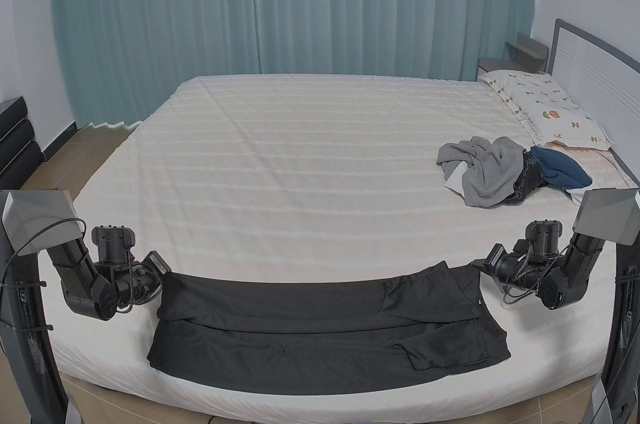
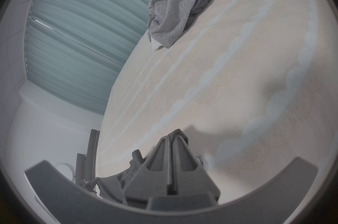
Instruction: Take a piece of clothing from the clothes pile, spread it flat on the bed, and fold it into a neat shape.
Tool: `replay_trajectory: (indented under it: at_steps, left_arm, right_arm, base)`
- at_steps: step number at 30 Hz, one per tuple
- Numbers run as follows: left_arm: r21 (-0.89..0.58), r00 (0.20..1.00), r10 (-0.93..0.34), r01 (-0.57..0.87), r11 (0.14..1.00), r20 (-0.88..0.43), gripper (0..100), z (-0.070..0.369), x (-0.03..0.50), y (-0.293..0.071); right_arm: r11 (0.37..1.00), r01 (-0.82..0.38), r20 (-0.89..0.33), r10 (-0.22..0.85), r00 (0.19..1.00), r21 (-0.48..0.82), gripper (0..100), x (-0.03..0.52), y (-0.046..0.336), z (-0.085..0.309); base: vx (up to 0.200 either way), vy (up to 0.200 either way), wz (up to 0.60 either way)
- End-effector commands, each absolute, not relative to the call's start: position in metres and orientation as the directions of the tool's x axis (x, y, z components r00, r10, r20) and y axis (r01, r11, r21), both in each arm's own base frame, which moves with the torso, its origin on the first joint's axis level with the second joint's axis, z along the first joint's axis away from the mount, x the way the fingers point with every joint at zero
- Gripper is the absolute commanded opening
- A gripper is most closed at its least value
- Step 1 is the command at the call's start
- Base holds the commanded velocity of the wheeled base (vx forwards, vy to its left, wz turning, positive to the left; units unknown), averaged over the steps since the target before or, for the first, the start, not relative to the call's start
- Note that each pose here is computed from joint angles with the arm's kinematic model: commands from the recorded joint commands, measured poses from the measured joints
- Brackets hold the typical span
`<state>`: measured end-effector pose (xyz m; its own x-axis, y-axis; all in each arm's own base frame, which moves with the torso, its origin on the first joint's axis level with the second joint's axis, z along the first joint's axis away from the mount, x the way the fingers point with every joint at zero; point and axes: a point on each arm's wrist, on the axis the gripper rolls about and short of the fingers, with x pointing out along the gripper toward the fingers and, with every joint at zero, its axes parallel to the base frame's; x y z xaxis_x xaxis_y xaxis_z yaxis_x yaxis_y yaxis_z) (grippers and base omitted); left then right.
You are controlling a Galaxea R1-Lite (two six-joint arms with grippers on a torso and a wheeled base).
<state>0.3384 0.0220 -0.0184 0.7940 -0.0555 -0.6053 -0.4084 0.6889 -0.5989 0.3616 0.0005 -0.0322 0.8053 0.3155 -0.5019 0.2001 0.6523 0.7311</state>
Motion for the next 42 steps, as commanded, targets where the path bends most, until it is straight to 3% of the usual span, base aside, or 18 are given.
replay_trajectory:
  at_steps: [1, 2, 6, 7, 11, 12, 16, 20, 26, 40, 41, 42]
  left_arm:
    - [-0.597, 0.790, -0.056, -0.412, 0.689, -0.610, 0, -0.020, 0.338, 0.022]
    - [-0.597, 0.790, -0.058, -0.410, 0.690, -0.610, 0, -0.020, 0.339, 0.022]
    - [-0.595, 0.790, -0.059, -0.408, 0.692, -0.610, 0, -0.020, 0.340, 0.021]
    - [-0.596, 0.791, -0.059, -0.407, 0.692, -0.609, 100, -0.020, 0.340, 0.021]
    - [-0.596, 0.791, -0.059, -0.407, 0.692, -0.609, 100, -0.021, 0.341, 0.021]
    - [-0.599, 0.796, -0.055, -0.406, 0.691, -0.603, 100, -0.020, 0.343, 0.023]
    - [-0.600, 0.795, -0.055, -0.408, 0.689, -0.604, 100, -0.021, 0.344, 0.023]
    - [-0.604, 0.798, -0.054, -0.408, 0.685, -0.600, 100, -0.021, 0.345, 0.024]
    - [-0.604, 0.799, -0.053, -0.408, 0.684, -0.599, 100, -0.021, 0.346, 0.025]
    - [-0.604, 0.798, -0.053, -0.409, 0.684, -0.600, 100, -0.022, 0.347, 0.025]
    - [-0.604, 0.798, -0.053, -0.409, 0.684, -0.600, 100, -0.022, 0.347, 0.025]
    - [-0.604, 0.798, -0.053, -0.409, 0.684, -0.600, 100, -0.022, 0.347, 0.025]
  right_arm:
    - [0.652, 0.203, -0.505, 0.315, 0.804, 0.731, 0, 0.362, 0.000, -0.034]
    - [0.653, 0.204, -0.507, 0.317, 0.802, 0.730, 100, 0.361, 0.000, -0.034]
    - [0.654, 0.201, -0.506, 0.318, 0.802, 0.729, 100, 0.361, 0.001, -0.034]
    - [0.654, 0.199, -0.504, 0.316, 0.804, 0.729, 100, 0.361, 0.001, -0.033]
    - [0.661, 0.151, -0.458, 0.320, 0.830, 0.735, 100, 0.361, 0.003, -0.011]
    - [0.660, 0.089, -0.406, 0.344, 0.847, 0.746, 100, 0.354, 0.008, 0.019]
    - [0.655, 0.012, -0.395, 0.441, 0.806, 0.755, 100, 0.335, 0.036, 0.034]
    - [0.671, -0.022, -0.430, 0.500, 0.751, 0.742, 100, 0.329, 0.056, 0.021]
    - [0.731, -0.019, -0.511, 0.495, 0.703, 0.682, 100, 0.329, 0.055, -0.015]
    - [0.773, -0.026, -0.565, 0.486, 0.666, 0.634, 100, 0.322, 0.052, -0.035]
    - [0.777, -0.032, -0.566, 0.485, 0.667, 0.628, 0, 0.322, 0.052, -0.035]
    - [0.779, -0.038, -0.561, 0.483, 0.672, 0.625, 0, 0.321, 0.050, -0.033]
  base:
    - [0.000, 0.000, 0.00]
    - [0.000, 0.000, 0.00]
    - [0.000, 0.000, 0.00]
    - [0.000, 0.000, 0.00]
    - [0.000, 0.000, 0.00]
    - [0.000, 0.000, 0.00]
    - [0.000, 0.000, 0.00]
    - [0.000, 0.000, 0.00]
    - [0.000, 0.000, 0.00]
    - [0.000, 0.000, 0.00]
    - [0.000, 0.000, 0.00]
    - [0.000, 0.000, 0.00]
